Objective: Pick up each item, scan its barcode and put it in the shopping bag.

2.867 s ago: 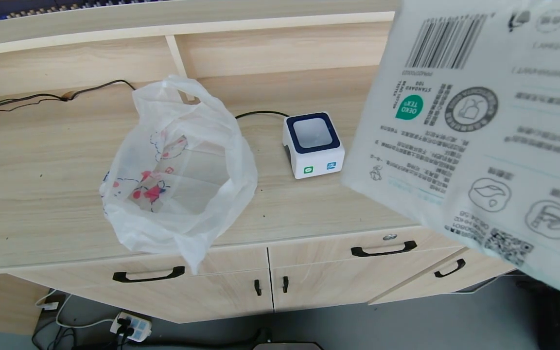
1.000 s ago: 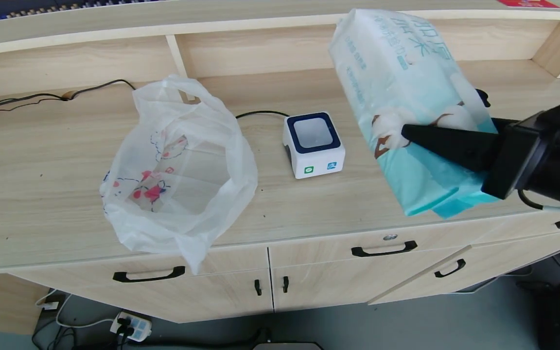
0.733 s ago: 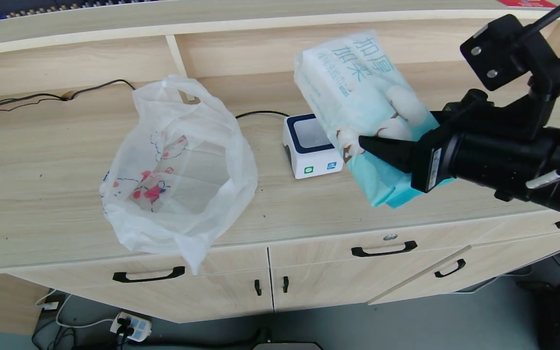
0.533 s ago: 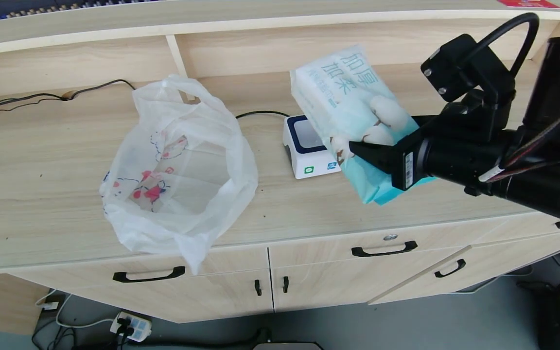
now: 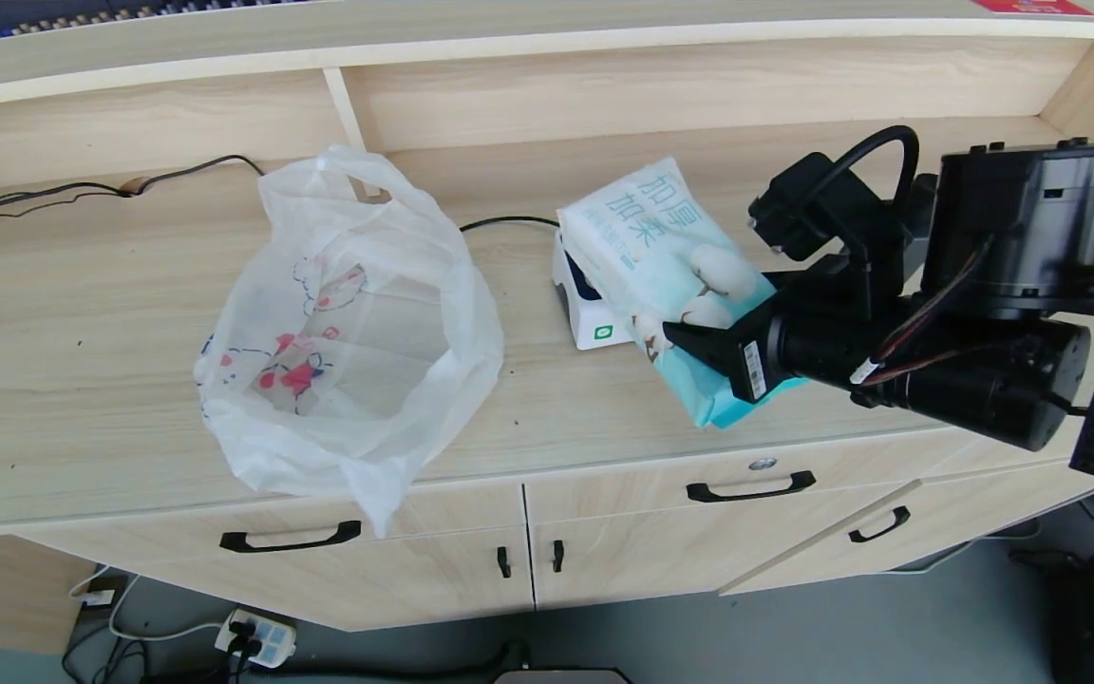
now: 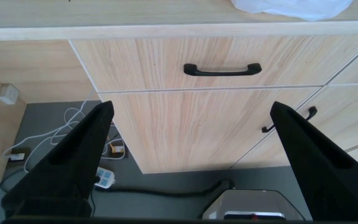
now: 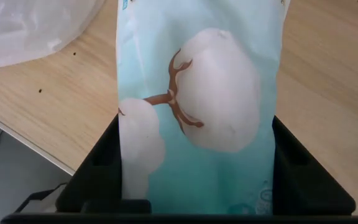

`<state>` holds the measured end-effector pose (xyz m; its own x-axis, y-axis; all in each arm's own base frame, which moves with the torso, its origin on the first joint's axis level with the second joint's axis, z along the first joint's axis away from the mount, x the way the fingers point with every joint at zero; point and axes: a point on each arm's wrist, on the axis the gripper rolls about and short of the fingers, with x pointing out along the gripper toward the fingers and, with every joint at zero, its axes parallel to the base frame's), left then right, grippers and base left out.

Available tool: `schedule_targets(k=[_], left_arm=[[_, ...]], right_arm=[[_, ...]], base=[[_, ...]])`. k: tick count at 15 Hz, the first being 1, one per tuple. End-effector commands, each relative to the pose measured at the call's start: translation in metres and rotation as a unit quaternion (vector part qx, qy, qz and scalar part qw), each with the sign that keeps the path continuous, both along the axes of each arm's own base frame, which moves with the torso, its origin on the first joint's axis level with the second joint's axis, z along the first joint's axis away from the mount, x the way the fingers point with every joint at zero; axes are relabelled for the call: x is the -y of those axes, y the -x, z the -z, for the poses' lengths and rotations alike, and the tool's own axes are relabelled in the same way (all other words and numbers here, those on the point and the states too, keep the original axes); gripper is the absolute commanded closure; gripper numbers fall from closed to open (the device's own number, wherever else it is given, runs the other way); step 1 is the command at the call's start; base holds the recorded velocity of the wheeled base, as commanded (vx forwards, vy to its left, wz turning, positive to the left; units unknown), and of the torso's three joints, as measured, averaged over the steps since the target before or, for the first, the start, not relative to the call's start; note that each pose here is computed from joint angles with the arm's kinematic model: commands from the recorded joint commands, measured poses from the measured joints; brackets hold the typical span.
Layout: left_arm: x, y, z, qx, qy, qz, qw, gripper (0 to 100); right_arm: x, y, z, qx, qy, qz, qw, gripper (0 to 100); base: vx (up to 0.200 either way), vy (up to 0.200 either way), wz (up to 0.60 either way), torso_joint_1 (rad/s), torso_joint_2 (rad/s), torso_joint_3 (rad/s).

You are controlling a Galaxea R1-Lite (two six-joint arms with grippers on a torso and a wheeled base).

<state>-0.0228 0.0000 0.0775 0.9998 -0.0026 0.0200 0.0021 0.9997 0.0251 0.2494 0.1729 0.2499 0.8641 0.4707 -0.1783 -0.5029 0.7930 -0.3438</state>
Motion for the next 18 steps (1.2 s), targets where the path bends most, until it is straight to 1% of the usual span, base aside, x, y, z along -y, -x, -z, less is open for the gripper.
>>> schedule_targets(k=[1, 5, 6, 8, 10, 12, 14, 16, 18], left_arm=[[0.0, 0.0, 0.0, 0.0, 0.0, 0.0, 1.0, 0], [0.0, 0.0, 0.0, 0.0, 0.0, 0.0, 1.0, 0], [0.0, 0.0, 0.0, 0.0, 0.0, 0.0, 1.0, 0], [0.0, 0.0, 0.0, -0.001, 0.0, 0.0, 1.0, 0], [0.0, 0.0, 0.0, -0.001, 0.001, 0.0, 1.0, 0], [0.0, 0.0, 0.0, -0.001, 0.0, 0.0, 1.0, 0], [0.0, 0.0, 0.0, -0.001, 0.001, 0.0, 1.0, 0], [0.0, 0.0, 0.0, -0.001, 0.001, 0.0, 1.0, 0], [0.0, 0.0, 0.0, 0.0, 0.001, 0.0, 1.0, 0]], right_arm=[[-0.001, -0.001, 0.003, -0.004, 0.003, -0.001, 1.0, 100], [-0.001, 0.0, 0.0, 0.006, -0.006, -0.001, 1.0, 100], [-0.001, -0.001, -0.004, 0.025, -0.02, -0.002, 1.0, 100], [-0.003, 0.0, -0.017, 0.064, -0.046, -0.007, 0.997, 100], [-0.007, 0.012, -0.03, 0.095, -0.071, -0.023, 0.993, 100], [-0.02, 0.029, -0.028, 0.109, -0.084, -0.052, 0.989, 100], [-0.027, 0.034, -0.032, 0.123, -0.097, -0.061, 0.986, 100], [-0.025, 0.037, -0.048, 0.143, -0.114, -0.057, 0.981, 100], [-0.024, 0.039, -0.053, 0.149, -0.12, -0.057, 0.98, 100]], base=[[0.0, 0.0, 0.0, 0.0, 0.0, 0.0], [0.0, 0.0, 0.0, 0.0, 0.0, 0.0], [0.0, 0.0, 0.0, 0.0, 0.0, 0.0], [0.0, 0.0, 0.6, 0.002, 0.0, 0.002], [0.0, 0.0, 0.6, 0.0, 0.0, 0.0], [0.0, 0.0, 0.6, 0.024, 0.01, 0.005], [0.0, 0.0, 0.6, 0.0, 0.0, -0.002], [0.0, 0.0, 0.6, 0.0, 0.0, 0.009], [0.0, 0.0, 0.6, 0.0, 0.0, 0.0]])
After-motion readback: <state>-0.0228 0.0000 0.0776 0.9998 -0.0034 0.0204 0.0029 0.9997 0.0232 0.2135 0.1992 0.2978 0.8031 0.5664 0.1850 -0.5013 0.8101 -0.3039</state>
